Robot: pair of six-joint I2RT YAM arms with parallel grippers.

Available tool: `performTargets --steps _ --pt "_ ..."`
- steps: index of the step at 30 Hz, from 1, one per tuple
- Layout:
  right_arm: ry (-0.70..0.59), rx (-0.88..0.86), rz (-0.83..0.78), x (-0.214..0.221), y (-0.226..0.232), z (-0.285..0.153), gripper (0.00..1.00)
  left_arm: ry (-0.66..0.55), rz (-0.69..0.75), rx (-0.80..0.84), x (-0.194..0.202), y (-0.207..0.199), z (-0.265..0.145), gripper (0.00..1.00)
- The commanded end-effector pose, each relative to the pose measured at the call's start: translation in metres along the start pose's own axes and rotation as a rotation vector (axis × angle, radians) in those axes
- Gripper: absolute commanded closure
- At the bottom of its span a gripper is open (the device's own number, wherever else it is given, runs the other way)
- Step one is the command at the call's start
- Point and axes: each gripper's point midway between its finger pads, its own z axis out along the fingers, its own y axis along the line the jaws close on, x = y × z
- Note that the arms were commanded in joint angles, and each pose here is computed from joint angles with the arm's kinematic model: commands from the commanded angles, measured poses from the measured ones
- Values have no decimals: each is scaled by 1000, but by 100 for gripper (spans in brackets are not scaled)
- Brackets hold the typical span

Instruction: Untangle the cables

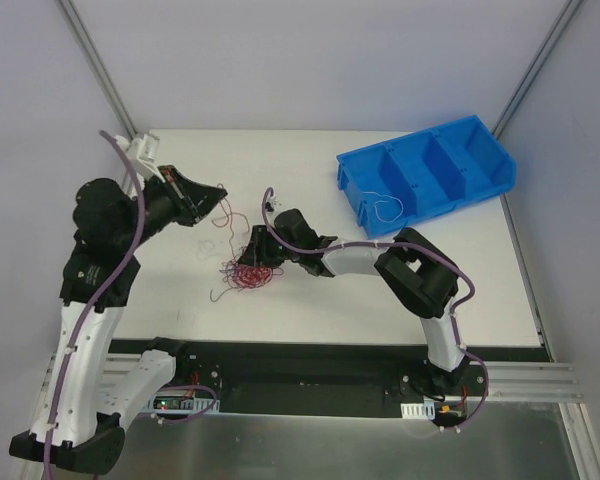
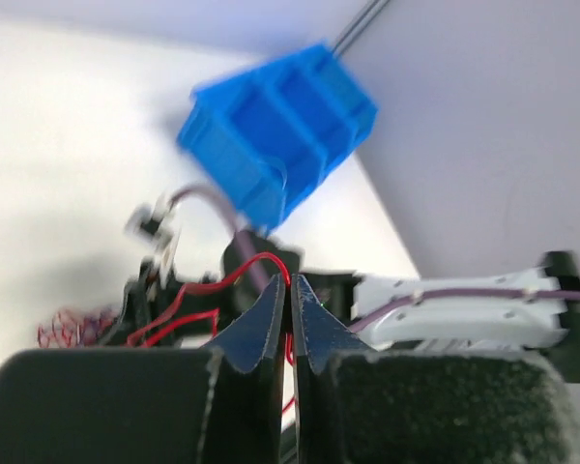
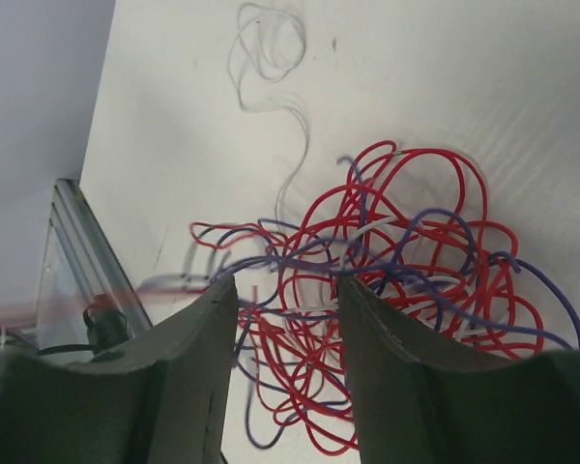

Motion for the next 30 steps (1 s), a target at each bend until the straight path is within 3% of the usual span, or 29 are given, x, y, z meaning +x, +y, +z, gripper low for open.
performTargets --steps 1,6,10,21,24,30 --pt "-31 99 -63 -5 -20 -1 52 -253 176 92 -76 -66 -43 100" --pt "-25 116 -81 -6 -24 1 52 -456 240 111 -134 -112 -84 100" --pt "-40 113 -126 -17 -16 -4 50 -504 288 198 -157 -152 -103 100" --pt "11 72 -116 -14 -14 9 39 -808 480 309 -213 -233 -190 100" --pt "19 76 -104 -13 -19 11 39 -904 508 308 -222 -246 -216 100" --pt "-14 83 -129 -26 -17 3 35 -943 486 320 -234 -253 -222 100"
